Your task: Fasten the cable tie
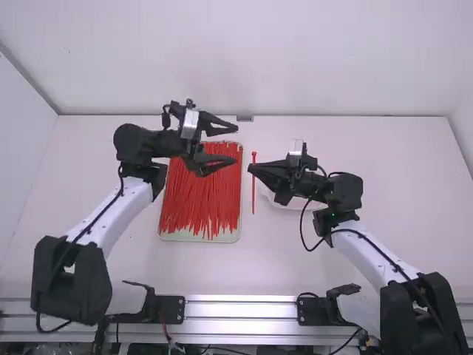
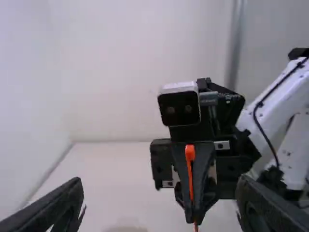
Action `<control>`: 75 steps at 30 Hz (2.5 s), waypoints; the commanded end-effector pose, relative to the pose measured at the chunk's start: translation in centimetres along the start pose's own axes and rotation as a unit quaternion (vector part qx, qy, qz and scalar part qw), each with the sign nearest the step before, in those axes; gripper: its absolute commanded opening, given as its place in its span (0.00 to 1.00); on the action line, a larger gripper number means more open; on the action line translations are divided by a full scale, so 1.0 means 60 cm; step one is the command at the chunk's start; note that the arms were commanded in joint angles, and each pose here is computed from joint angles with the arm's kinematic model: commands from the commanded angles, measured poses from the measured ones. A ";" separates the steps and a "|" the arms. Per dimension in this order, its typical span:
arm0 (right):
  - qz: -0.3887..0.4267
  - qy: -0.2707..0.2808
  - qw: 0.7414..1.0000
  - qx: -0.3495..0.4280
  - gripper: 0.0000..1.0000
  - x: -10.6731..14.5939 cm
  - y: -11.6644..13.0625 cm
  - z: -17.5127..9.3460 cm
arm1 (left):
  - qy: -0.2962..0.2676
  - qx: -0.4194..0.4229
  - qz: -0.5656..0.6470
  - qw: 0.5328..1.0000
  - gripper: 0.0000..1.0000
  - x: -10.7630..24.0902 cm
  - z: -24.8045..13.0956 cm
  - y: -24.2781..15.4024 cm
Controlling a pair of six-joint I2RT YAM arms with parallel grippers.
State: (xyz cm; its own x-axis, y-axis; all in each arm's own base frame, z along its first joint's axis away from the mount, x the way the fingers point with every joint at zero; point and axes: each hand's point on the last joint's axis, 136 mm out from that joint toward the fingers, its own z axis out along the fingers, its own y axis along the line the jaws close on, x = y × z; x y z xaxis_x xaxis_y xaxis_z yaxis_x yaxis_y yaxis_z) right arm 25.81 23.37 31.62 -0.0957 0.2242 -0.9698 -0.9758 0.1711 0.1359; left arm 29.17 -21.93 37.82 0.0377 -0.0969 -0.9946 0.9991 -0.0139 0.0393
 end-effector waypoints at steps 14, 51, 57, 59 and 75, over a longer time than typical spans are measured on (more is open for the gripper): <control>0.006 -0.023 0.999 0.024 0.00 -0.025 -0.016 0.006 | 0.024 0.072 -0.070 0.995 0.63 0.004 0.031 -0.030; 0.008 -0.021 1.000 0.008 0.27 -0.019 0.001 0.021 | 0.009 0.060 -0.072 0.996 0.02 0.007 0.052 -0.020; 0.032 -0.004 0.999 0.012 0.62 -0.002 -0.004 0.022 | 0.003 0.049 -0.076 0.996 0.02 -0.012 0.031 -0.019; 0.024 0.007 1.000 0.003 0.67 0.006 0.000 0.022 | 0.000 0.045 -0.074 0.996 0.02 -0.024 0.024 -0.019; 0.020 0.064 0.998 -0.019 0.71 0.059 0.005 0.018 | 0.003 0.045 -0.074 0.996 0.02 -0.106 0.025 -0.010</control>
State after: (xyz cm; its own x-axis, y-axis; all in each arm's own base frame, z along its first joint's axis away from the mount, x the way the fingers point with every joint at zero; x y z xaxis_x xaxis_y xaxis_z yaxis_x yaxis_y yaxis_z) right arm 25.62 24.97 27.66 -0.2087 0.1140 -0.9713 -0.9619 0.1552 0.2249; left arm 28.60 -22.97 43.21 -0.1413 -0.0803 -0.9867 0.9846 -0.1153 -0.1316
